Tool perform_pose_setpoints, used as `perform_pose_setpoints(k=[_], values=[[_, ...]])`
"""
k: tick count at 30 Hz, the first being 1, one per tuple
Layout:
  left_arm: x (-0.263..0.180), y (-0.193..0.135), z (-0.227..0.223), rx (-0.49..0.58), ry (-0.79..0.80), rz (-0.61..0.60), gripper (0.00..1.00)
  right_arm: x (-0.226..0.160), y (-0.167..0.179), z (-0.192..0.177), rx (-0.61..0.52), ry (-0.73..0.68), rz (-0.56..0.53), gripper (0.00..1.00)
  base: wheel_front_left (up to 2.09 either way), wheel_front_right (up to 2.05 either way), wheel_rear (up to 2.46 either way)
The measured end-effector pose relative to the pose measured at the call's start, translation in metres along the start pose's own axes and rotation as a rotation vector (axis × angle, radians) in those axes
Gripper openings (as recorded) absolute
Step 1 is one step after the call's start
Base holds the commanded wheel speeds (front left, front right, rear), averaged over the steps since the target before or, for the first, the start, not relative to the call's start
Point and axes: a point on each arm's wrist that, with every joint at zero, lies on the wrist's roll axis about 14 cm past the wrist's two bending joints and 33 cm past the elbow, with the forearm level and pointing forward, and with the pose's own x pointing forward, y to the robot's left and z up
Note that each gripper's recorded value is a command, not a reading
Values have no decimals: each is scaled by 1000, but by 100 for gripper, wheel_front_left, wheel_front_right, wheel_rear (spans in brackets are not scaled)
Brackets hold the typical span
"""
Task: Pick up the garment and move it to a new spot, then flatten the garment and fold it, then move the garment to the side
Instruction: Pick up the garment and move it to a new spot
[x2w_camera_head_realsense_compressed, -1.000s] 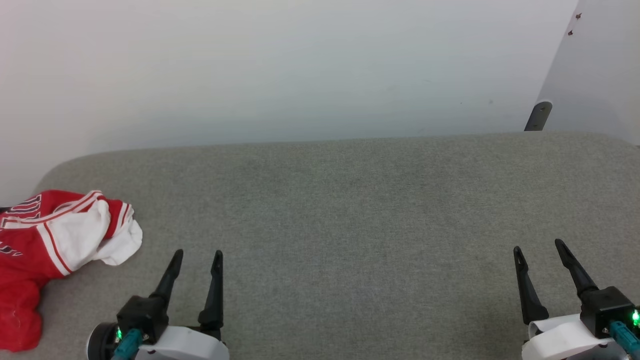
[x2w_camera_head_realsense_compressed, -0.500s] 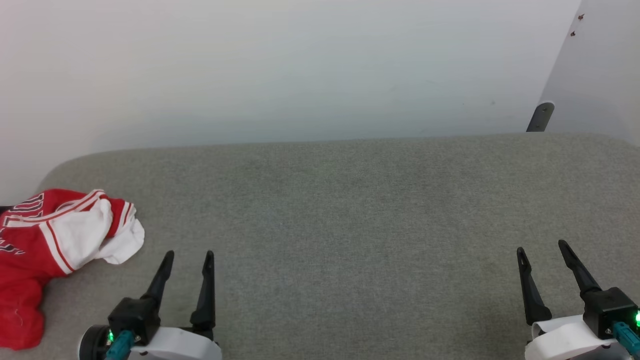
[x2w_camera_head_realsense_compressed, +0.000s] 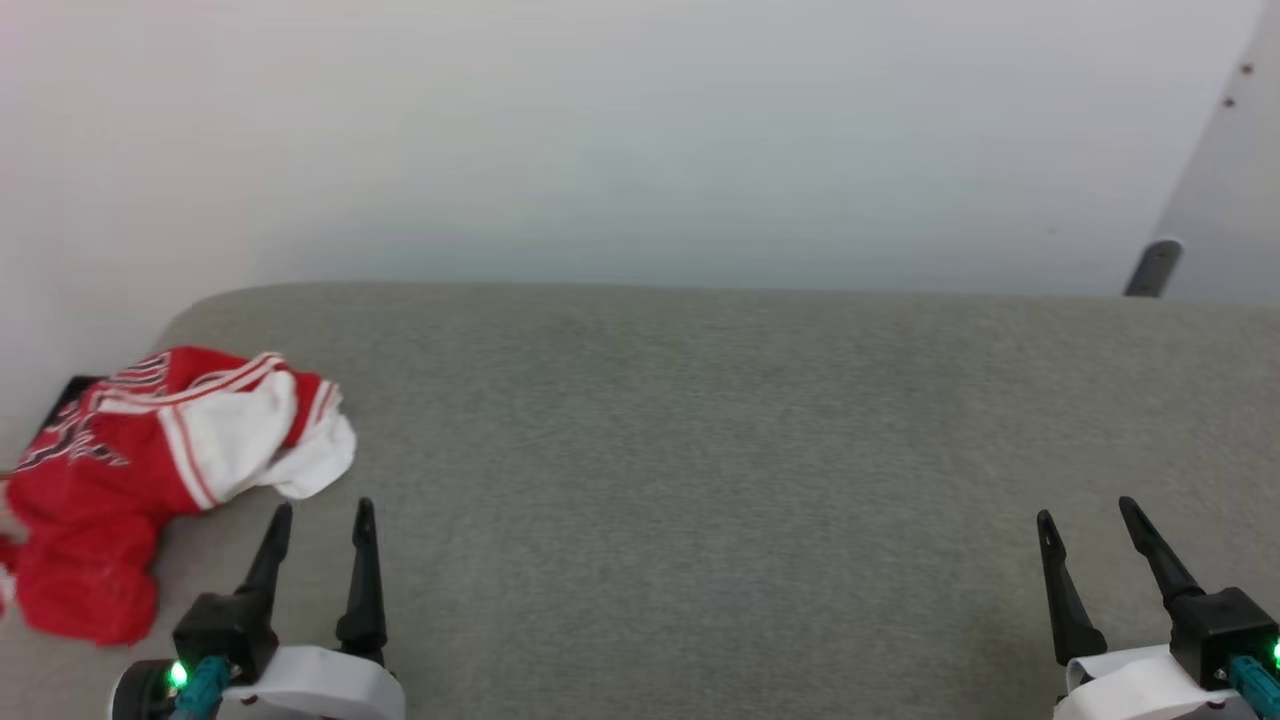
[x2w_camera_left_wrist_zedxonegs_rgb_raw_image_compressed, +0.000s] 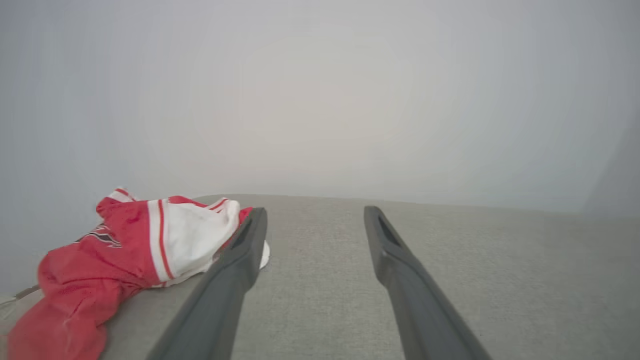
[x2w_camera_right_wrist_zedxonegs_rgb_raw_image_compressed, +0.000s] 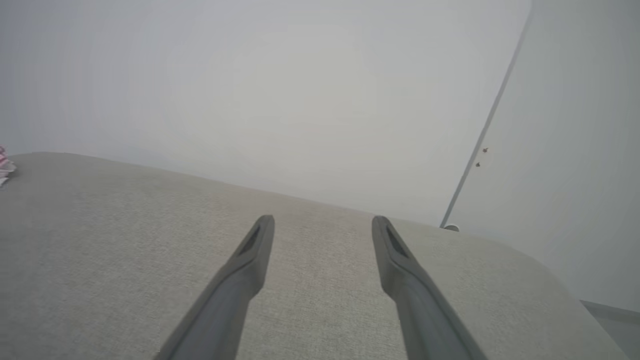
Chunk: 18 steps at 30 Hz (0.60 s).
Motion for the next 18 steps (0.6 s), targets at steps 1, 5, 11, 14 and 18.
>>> perform_pose_setpoints(k=[1, 5, 11, 14, 18], values=[[-2, 5, 2, 2, -4, 17, 100, 2, 4, 0, 4, -1, 11, 100, 0, 0, 0], [-14, 31, 10, 23, -24, 99, 100, 13, 26, 1, 17, -4, 79, 100, 0, 0, 0], [-45, 80, 20, 64, -39, 240, 100, 28, 73, 3, 39, -11, 217, 100, 0, 0, 0], [-65, 102, 25, 77, -42, 312, 100, 35, 100, 6, 51, -17, 290, 100, 0, 0, 0], [-95, 132, 34, 87, -57, 421, 100, 43, 141, 15, 61, -38, 404, 100, 0, 0, 0]])
